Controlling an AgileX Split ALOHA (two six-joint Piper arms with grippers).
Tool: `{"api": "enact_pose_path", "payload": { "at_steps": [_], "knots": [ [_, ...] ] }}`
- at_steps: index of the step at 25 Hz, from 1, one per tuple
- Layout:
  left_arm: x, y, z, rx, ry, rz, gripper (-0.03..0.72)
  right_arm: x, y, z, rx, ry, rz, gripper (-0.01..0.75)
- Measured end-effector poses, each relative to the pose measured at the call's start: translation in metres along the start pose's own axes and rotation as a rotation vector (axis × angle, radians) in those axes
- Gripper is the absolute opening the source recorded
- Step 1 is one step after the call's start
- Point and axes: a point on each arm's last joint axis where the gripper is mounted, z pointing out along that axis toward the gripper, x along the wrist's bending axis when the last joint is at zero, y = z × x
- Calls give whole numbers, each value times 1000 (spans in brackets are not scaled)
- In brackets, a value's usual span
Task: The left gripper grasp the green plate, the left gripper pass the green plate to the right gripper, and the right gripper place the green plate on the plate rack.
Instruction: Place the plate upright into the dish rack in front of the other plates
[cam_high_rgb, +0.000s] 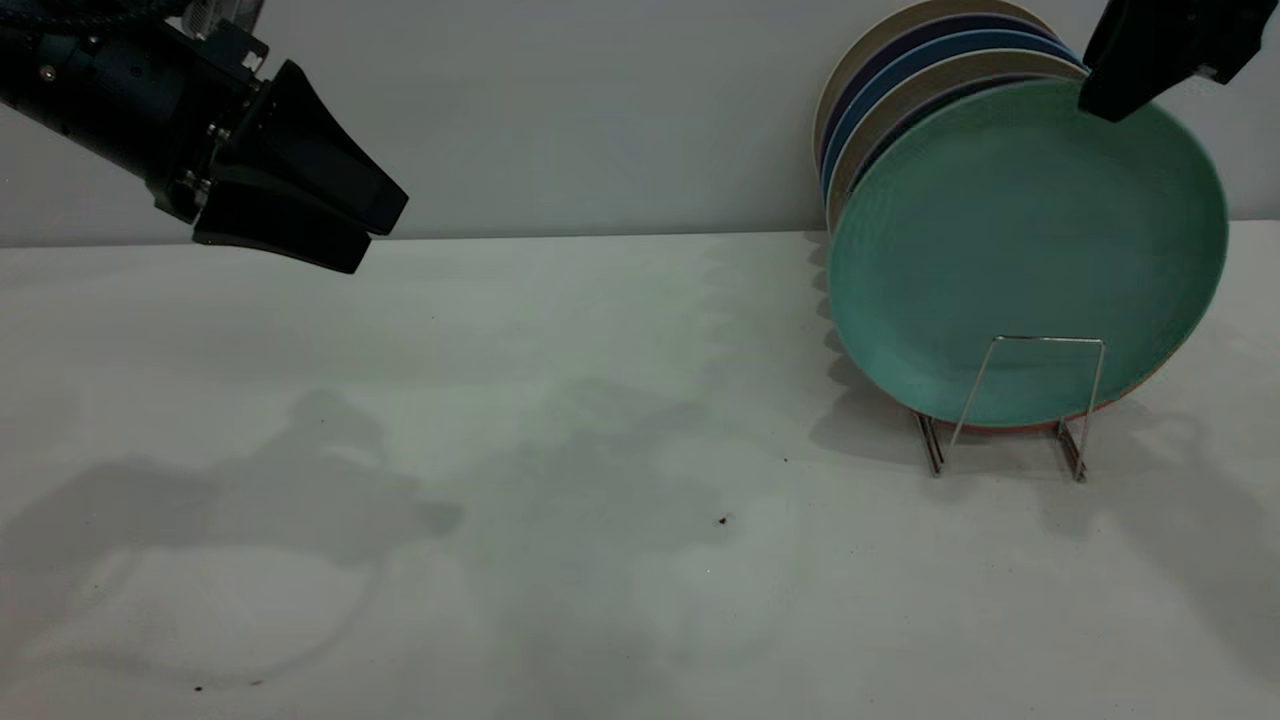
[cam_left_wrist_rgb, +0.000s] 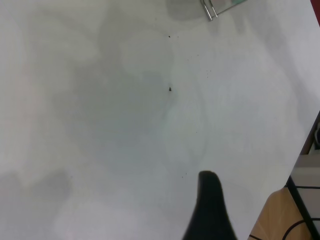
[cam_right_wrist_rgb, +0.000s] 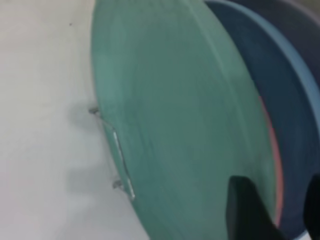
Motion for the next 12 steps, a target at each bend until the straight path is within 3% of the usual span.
{"api": "enact_pose_path", "payload": {
  "at_steps": [8,12],
  "knots": [
    [-3,-1,-1,10,-19,-11,590,6,2,-8,-7,57,42,340],
    [-21,1,-16,14,-55,-24,590,14,12,-53,-50,101,146,343]
  ]
}}
